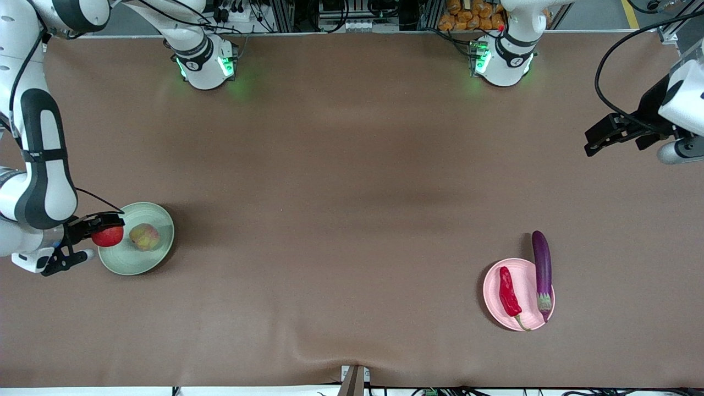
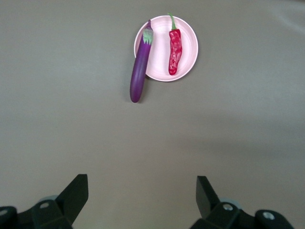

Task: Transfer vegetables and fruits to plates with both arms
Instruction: 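Lower the red apple onto the green plate and open the right gripper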

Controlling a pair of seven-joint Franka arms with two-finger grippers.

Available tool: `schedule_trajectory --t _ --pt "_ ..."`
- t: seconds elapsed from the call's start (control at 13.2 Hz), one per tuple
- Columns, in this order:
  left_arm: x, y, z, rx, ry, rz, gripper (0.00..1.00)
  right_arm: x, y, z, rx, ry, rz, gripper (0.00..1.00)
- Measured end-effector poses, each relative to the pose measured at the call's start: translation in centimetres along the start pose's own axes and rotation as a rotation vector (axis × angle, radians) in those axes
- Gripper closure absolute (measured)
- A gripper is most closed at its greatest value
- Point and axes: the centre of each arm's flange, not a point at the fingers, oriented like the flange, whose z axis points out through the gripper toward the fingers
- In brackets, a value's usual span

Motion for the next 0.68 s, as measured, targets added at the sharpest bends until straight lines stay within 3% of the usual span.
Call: schedule_trajectory --t 0.23,0.38,0.68 --pt "-0.6 -1.1 0.9 0.016 -0.020 0.005 0.00 0.2 1.5 2.4 -0.010 0.013 -0.065 0.14" --pt "-1.1 -1.5 0.6 0.018 -0.014 -0.002 0.00 -0.1 2.3 2.8 -0.012 0.019 -0.085 0.00" --pt "-1.1 -2.2 0.4 0.016 -0.006 -0.016 0.00 0.5 0.9 0.7 -0.011 0.030 -0.070 0.00"
